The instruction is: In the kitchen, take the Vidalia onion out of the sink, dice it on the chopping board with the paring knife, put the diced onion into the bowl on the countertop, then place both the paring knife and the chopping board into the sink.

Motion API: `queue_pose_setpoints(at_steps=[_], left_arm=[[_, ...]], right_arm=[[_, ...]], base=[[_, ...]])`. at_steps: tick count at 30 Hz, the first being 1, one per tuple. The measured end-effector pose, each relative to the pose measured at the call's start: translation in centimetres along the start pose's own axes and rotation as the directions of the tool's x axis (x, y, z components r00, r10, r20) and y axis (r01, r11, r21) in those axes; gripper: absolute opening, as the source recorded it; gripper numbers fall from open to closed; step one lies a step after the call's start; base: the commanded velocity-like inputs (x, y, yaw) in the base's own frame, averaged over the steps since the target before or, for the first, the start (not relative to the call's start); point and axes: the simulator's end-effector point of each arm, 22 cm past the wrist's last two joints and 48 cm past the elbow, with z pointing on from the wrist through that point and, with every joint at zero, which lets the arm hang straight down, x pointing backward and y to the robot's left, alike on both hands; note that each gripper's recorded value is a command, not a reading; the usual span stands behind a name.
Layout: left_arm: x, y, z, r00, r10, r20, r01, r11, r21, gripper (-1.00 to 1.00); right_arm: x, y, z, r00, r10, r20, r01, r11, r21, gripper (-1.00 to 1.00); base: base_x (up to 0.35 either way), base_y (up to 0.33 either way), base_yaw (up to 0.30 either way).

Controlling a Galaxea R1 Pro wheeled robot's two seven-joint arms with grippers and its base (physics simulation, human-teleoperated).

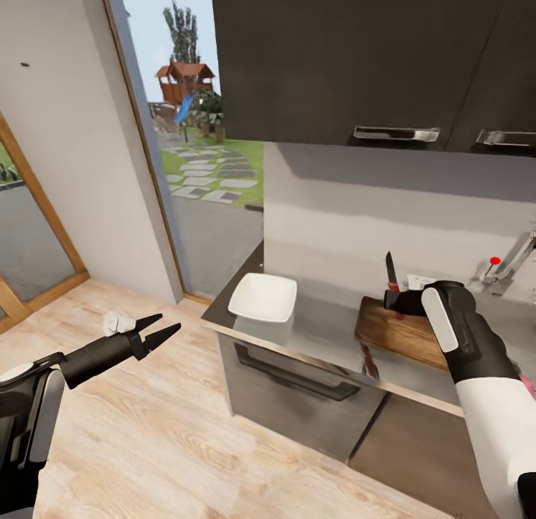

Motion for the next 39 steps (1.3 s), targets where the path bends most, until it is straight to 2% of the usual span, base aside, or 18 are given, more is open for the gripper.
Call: queue_pose_setpoints(at_steps=[16,23,30,32,36,39], left_arm=[[-0.7,-0.5,-0.3,1.0,0.01,0.012,-0.01,1.0,0.004,1.0],[-0.9,-0.6,-0.3,1.0,0.012,0.014,-0.012,1.0,0.004,1.0],[-0.9,-0.6,-0.3,1.0,0.012,0.015,-0.012,1.0,0.004,1.0],[-0.9,-0.6,-0.3,1.0,0.012,0.015,-0.012,1.0,0.004,1.0],[-0.9,-0.6,-0.3,1.0,0.012,0.015,-0.012,1.0,0.004,1.0],[-0.9,-0.6,-0.3,1.0,0.012,0.014,-0.012,1.0,0.004,1.0]], right_arm=[[-0.7,0.2,-0.9,1.0,-0.004,0.016,0.004,1.0,-0.004,-1.0],[-0.5,1.2,-0.9,0.999,-0.039,0.014,0.039,0.999,-0.008,-1.0],[-0.4,1.4,-0.9,0.999,-0.047,0.013,0.047,0.999,-0.009,-1.0],[-0.3,1.7,-0.8,0.998,-0.058,0.01,0.058,0.998,-0.011,-1.0],[0.3,3.1,-0.6,0.993,-0.116,0.0,0.116,0.993,-0.016,-1.0],[0.6,3.5,-0.6,0.991,-0.133,-0.003,0.133,0.991,-0.016,-1.0]], base=[[0.0,-0.282,-0.233],[0.0,-0.312,-0.048],[0.0,-0.305,-0.003],[0.0,-0.274,0.0],[0.0,-0.253,0.0],[0.0,-0.155,0.0]])
